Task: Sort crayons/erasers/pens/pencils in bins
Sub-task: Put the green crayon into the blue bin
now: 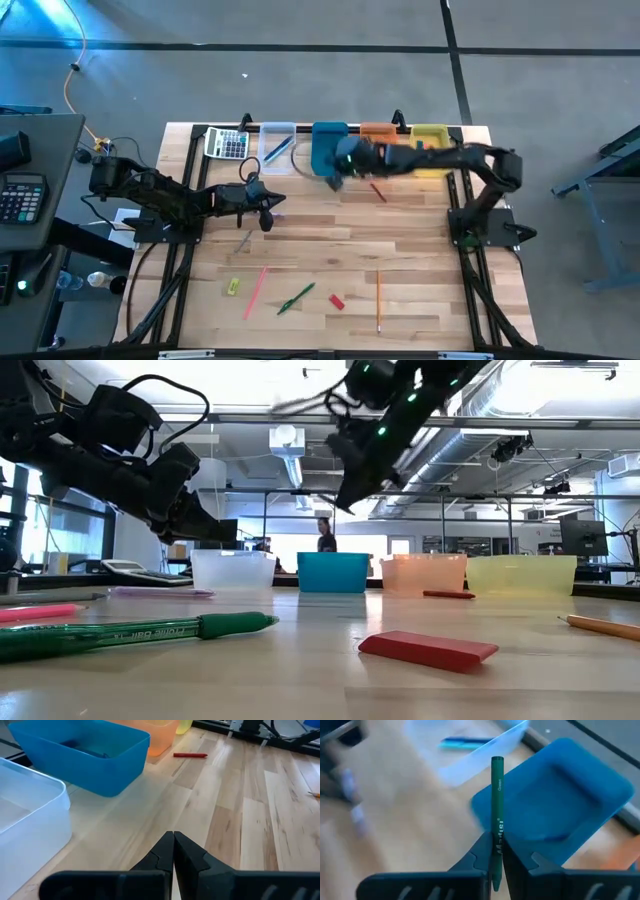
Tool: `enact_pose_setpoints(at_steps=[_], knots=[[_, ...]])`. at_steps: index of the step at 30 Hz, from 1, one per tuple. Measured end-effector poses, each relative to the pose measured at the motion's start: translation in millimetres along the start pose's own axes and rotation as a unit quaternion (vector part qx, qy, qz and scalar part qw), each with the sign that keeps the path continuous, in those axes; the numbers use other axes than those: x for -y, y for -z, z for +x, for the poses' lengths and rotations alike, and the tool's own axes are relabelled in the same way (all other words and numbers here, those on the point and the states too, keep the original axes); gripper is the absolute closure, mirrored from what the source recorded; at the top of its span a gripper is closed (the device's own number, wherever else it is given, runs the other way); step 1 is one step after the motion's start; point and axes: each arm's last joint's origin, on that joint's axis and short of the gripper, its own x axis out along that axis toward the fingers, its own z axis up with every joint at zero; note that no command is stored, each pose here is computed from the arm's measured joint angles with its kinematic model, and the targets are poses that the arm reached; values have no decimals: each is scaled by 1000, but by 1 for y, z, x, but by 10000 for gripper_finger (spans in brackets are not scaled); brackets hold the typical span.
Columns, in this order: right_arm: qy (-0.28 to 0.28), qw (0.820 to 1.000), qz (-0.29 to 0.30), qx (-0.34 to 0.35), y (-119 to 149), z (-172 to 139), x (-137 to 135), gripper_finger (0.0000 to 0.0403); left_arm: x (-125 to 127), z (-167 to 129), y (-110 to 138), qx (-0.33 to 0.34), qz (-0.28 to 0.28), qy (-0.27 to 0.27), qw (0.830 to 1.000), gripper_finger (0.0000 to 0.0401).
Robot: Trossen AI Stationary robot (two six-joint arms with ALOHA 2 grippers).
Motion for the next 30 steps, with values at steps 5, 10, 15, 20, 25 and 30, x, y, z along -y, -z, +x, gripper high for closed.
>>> enact_pose_setpoints(at_steps=[5, 10, 15, 20, 25, 30], knots=[[20, 1000, -7, -12, -35, 35, 36, 386, 0, 0, 0, 2, -1, 0, 1000, 401], [29, 998, -16, -59, -50, 79, 60, 386, 0, 0, 0, 2, -1, -1, 1000, 401], [42, 993, -6, -110, -50, 114, 77, 386, 0, 0, 0, 2, -1, -1, 1000, 401], [41, 988, 0, -149, -42, 139, 88, 386, 0, 0, 0, 2, -1, -1, 1000, 401], [45, 986, 9, -161, -35, 149, 90, 386, 0, 0, 0, 1, -1, -1, 1000, 401], [44, 987, 5, -157, -37, 148, 90, 358, 0, 0, 0, 2, 0, -1, 1000, 401]])
